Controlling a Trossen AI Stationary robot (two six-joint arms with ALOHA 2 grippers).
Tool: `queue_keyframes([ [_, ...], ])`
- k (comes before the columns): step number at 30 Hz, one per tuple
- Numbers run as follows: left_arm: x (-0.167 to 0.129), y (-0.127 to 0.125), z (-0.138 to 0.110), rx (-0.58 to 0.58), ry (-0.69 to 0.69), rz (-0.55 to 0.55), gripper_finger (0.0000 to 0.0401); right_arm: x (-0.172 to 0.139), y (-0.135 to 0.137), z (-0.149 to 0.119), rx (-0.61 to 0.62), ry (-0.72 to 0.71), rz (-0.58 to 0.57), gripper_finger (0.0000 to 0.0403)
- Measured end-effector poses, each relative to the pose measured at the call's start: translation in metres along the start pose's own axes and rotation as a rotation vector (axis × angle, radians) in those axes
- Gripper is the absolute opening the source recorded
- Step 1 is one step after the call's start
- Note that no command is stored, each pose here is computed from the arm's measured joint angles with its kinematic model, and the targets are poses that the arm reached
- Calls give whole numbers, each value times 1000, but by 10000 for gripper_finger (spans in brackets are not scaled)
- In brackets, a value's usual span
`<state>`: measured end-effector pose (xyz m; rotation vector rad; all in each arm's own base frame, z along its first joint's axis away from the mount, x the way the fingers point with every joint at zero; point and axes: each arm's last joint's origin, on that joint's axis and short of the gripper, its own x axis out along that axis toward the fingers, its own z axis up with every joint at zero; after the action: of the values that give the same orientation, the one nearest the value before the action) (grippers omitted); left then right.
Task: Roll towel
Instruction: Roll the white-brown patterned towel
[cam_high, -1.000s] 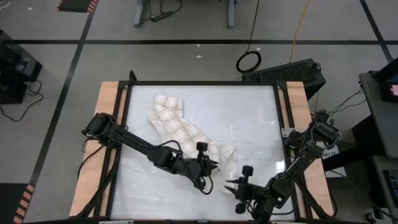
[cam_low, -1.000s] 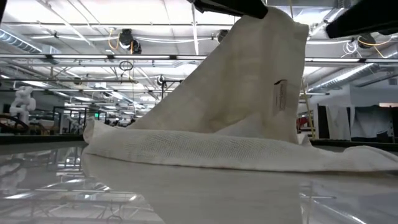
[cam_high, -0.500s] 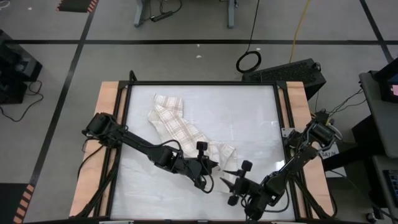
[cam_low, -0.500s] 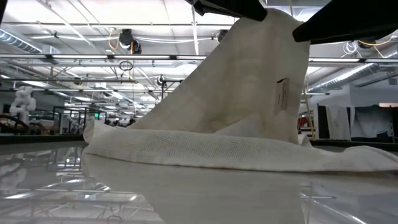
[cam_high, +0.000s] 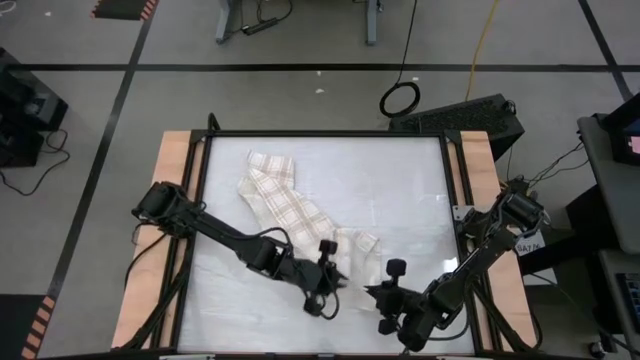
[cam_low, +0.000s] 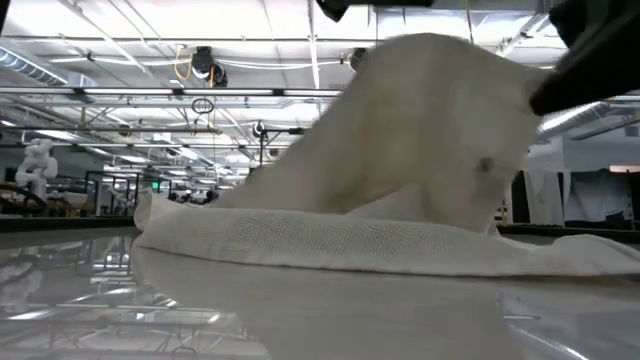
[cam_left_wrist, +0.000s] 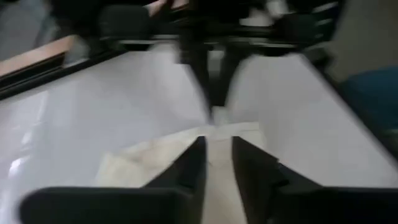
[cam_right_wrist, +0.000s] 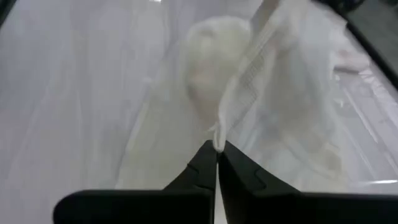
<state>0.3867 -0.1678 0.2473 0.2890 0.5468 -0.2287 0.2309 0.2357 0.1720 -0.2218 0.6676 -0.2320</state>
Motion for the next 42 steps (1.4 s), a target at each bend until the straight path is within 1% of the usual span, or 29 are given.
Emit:
queue_keyframes([
  [2, -2, -6, 1, 8, -4, -14, 132, -6, -2, 2, -18, 49, 25, 2],
  [5, -3, -11, 1, -2, 1, 25, 187, -14, -2, 7, -40, 121, 89, 2],
  [8, -4, -14, 1, 6, 6, 62, 222, -15, -1, 8, -41, 172, 141, 1],
  [10, -5, -16, 1, 8, 6, 64, 233, -15, 0, 8, -30, 187, 168, 1],
  [15, -4, -21, -1, 15, 20, 57, 237, -12, 7, 5, -7, 196, 194, 4],
  [24, 20, -28, -15, 21, 42, 56, 238, -10, 10, 4, 36, 210, 220, 28],
  [27, 27, -30, -20, 22, 46, 54, 238, -10, 11, 5, 48, 204, 233, 48],
  [31, 32, -31, -23, 22, 49, 56, 238, -11, 12, 4, 58, 245, 269, 91],
  [34, 32, -31, -22, 12, 42, 58, 238, -12, 10, -1, 54, 317, 281, 119],
  [37, 32, -34, -16, 0, -24, 27, 238, -17, 11, -8, 77, 384, 279, 133],
  [39, 32, -40, -11, 8, -86, -10, 236, -20, 16, -12, 59, 375, 281, 136],
  [40, 33, -42, -9, 19, -112, -18, 234, -22, 20, -15, 28, 357, 283, 136],
  [42, 35, -48, -11, 58, -111, -25, 224, -22, 28, -20, -61, 294, 282, 137],
])
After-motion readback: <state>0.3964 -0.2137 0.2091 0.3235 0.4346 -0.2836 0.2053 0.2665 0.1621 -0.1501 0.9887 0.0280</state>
